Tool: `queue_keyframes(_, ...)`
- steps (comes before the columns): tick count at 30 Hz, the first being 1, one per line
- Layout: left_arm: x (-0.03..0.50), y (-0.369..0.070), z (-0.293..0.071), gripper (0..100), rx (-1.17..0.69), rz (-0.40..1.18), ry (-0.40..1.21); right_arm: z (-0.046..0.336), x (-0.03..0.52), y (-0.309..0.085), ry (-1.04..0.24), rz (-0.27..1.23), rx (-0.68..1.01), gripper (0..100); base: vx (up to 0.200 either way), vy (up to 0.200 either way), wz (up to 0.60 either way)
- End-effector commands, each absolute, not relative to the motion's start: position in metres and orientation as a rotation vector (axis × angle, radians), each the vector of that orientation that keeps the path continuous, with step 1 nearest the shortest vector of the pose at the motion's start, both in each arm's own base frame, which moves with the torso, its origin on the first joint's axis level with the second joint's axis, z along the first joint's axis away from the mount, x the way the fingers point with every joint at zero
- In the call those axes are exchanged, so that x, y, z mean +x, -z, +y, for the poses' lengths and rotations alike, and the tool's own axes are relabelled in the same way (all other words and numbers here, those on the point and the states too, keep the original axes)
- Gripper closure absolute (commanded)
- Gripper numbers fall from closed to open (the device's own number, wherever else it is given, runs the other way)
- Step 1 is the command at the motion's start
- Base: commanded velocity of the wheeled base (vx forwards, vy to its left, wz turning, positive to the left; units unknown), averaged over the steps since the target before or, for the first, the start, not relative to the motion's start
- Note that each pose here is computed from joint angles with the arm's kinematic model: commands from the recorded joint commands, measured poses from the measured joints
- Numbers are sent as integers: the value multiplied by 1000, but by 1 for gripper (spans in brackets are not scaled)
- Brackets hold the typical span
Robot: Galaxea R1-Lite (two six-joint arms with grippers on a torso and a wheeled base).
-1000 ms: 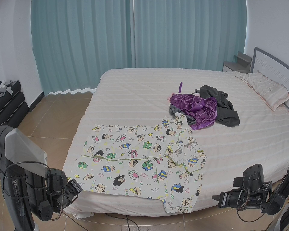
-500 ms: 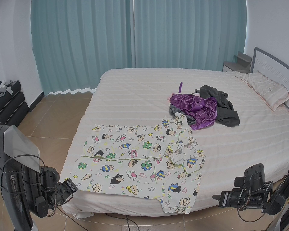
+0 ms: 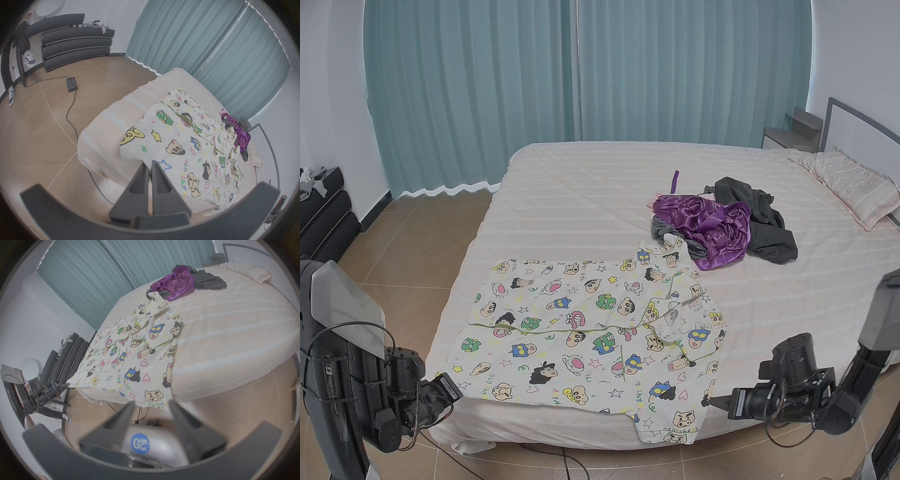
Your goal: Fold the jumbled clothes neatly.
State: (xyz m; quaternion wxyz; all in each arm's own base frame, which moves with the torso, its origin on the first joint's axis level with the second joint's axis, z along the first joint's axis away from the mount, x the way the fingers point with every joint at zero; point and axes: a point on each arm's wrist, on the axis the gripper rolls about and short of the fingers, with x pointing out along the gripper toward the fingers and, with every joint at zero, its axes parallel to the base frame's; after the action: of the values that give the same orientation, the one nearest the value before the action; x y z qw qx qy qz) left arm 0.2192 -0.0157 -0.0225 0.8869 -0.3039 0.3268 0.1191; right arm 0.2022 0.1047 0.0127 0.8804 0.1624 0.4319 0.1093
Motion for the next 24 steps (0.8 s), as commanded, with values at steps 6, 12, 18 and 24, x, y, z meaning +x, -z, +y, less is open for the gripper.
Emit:
queue_keyframes(6, 225, 26, -18, 100, -658, 666, -244, 122, 291, 45, -143, 984, 295, 0, 0, 0, 0)
queue_keyframes(12, 228, 28, -21, 100, -657, 663, -233, 130, 312, 46, -140, 986, 294, 0, 0, 0, 0)
queue_keyframes(18, 228, 28, -22, 100, -656, 663, -233, 134, 323, 52, -136, 1002, 281, 100, 0, 0, 0)
queue_keyframes(24, 228, 27, -22, 100, -657, 660, -232, 131, 336, 45, -138, 955, 286, 100, 0, 0, 0)
